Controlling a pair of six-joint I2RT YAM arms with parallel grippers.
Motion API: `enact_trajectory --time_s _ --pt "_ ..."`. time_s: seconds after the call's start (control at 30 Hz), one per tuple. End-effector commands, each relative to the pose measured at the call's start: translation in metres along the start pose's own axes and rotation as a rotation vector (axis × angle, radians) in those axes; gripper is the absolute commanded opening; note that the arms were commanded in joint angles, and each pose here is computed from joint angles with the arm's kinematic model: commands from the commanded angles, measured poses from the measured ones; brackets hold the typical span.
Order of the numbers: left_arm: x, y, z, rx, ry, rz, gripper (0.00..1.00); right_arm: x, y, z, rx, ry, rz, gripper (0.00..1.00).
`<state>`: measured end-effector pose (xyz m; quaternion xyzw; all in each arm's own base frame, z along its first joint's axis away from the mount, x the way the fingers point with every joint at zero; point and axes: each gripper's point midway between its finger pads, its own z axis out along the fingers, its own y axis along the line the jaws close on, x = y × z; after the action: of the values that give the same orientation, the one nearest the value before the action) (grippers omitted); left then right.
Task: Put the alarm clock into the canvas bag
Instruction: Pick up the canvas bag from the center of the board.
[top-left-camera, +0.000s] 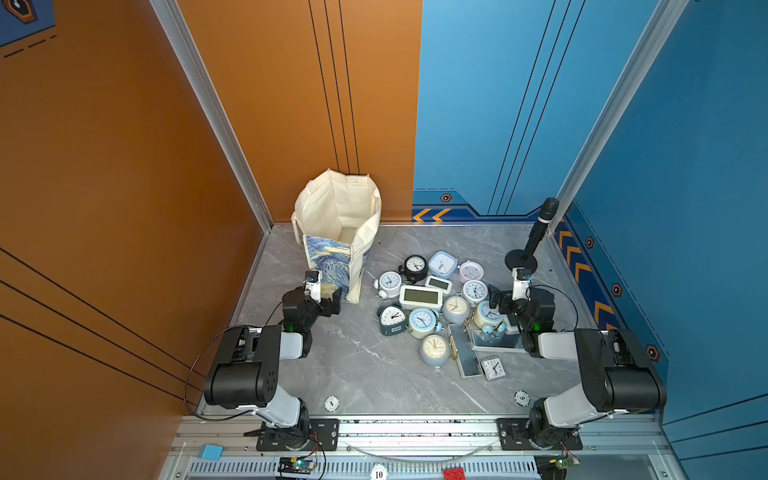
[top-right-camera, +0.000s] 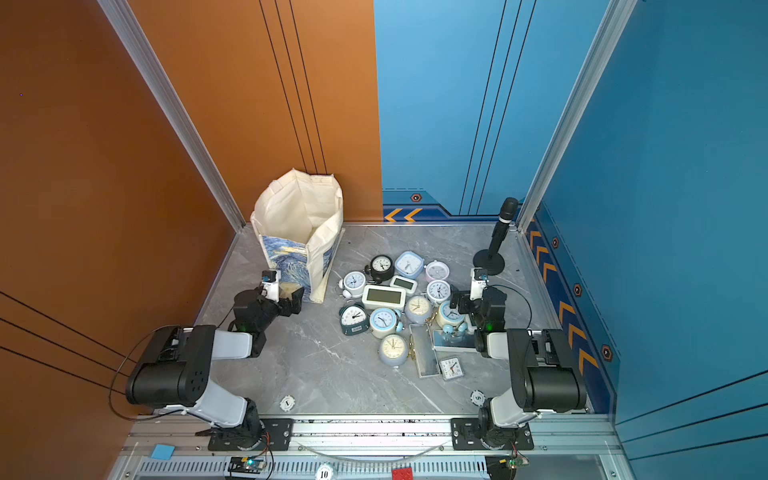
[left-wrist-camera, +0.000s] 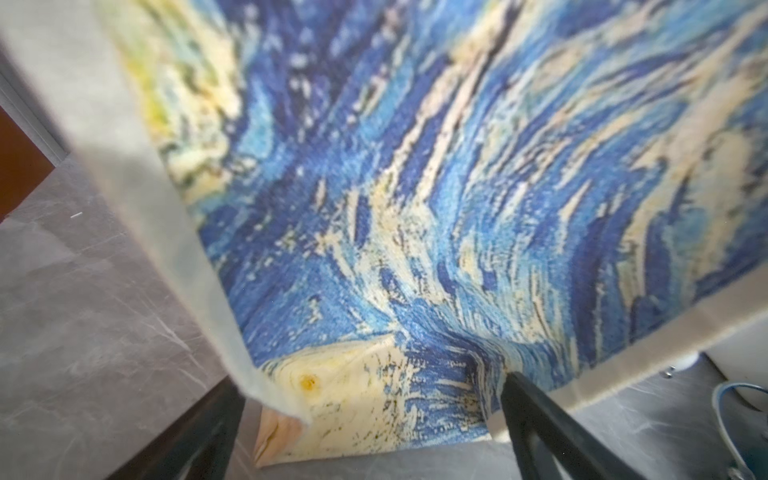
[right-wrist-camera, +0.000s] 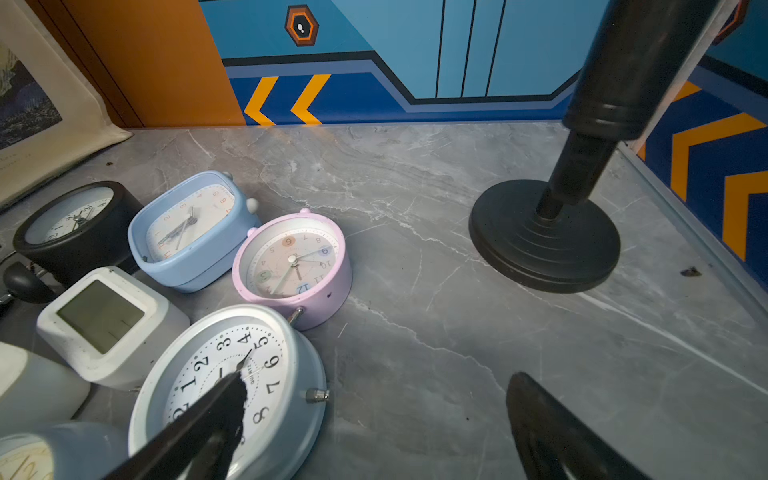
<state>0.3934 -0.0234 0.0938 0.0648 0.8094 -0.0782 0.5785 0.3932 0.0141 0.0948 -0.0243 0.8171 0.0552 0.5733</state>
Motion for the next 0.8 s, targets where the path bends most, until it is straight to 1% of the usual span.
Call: enact_trajectory --time_s 0.0,0.53,0.6,0.77 --pt "0.0016 -0.0034 -0.0016 0.023 -0.007 0.015 0.98 0.0021 0.0025 -0.0016 -0.015 -0.004 -0.013 1.0" --pt "0.0012 -0.0025 -0.002 0.016 -0.008 0.012 0.98 0.0024 0.0023 -0.0017 -0.014 -0.004 -0.013 1.0" --pt "0.0024 0.0031 -0.0014 -0.015 -0.005 -0.001 0.98 0.0023 0.0026 -0.0016 -0.014 -0.004 -0.014 1.0" --pt "0.0018 0.0041 -0.0016 -0.021 -0.008 -0.001 0.98 0.002 0.0023 -0.0016 -0.014 -0.005 -0.014 1.0"
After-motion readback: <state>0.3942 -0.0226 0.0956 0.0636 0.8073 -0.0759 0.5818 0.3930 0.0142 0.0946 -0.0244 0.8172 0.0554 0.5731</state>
